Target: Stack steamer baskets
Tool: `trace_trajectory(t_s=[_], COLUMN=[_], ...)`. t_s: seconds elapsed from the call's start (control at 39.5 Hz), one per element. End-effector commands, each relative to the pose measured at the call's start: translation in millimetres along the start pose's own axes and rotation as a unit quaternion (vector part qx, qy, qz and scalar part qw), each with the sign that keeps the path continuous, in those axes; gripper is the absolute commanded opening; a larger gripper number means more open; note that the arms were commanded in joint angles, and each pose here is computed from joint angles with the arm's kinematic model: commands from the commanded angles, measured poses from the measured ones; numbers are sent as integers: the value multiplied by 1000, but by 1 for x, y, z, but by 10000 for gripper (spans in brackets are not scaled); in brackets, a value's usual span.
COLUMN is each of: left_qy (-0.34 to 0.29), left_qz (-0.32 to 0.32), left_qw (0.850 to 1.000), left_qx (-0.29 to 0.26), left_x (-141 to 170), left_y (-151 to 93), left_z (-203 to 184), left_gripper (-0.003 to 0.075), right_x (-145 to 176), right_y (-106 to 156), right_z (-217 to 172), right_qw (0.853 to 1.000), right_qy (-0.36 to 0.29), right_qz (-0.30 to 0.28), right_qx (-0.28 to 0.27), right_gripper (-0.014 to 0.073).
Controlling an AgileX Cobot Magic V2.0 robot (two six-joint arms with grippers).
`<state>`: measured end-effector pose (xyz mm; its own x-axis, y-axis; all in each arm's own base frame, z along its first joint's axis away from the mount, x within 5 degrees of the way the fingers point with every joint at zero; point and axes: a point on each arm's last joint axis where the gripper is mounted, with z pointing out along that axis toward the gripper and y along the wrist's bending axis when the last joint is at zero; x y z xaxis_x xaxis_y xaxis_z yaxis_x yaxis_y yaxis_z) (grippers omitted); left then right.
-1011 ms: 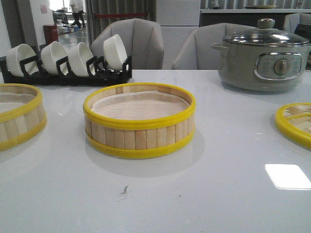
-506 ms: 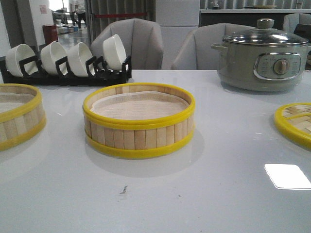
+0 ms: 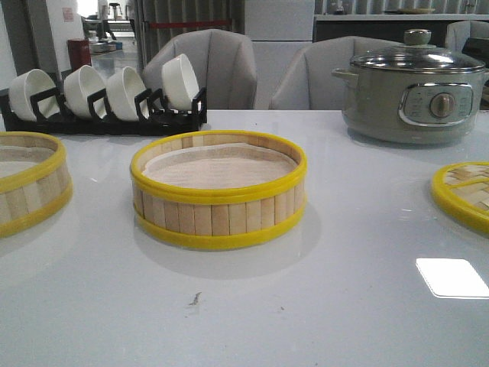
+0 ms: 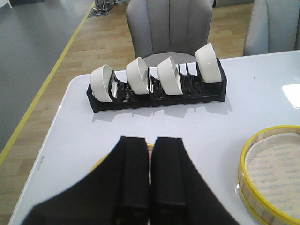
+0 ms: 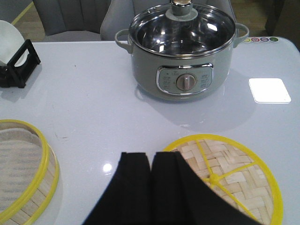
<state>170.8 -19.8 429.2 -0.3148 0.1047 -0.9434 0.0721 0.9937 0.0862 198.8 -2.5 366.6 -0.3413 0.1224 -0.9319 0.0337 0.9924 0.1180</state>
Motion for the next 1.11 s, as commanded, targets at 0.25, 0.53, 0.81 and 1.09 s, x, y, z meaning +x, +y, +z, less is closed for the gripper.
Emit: trace_trajectory(t_s=[0.25, 0.53, 0.81, 1.09], left_qy=[-22, 67, 154, 212], left_qz=[-8, -19, -24, -16], left_qw=[1000, 997, 987, 976], left_qx=[7, 19, 35, 39], left_x=[-12, 3, 33, 63], left_y=[-1, -10, -26, -38], left_z=[-2, 41, 125, 198], left_gripper=[166, 530, 529, 529], right_x=[-13, -12, -11, -11], right_y=[3, 3, 3, 3], right_z=[-7, -7, -7, -7], right_qw=[1000, 1000, 1000, 1000], right_qy=[-22, -19, -10, -9], right_qz=[10, 10, 10, 10], right_qx=[-9, -9, -9, -9], right_gripper=[195, 318, 318, 318])
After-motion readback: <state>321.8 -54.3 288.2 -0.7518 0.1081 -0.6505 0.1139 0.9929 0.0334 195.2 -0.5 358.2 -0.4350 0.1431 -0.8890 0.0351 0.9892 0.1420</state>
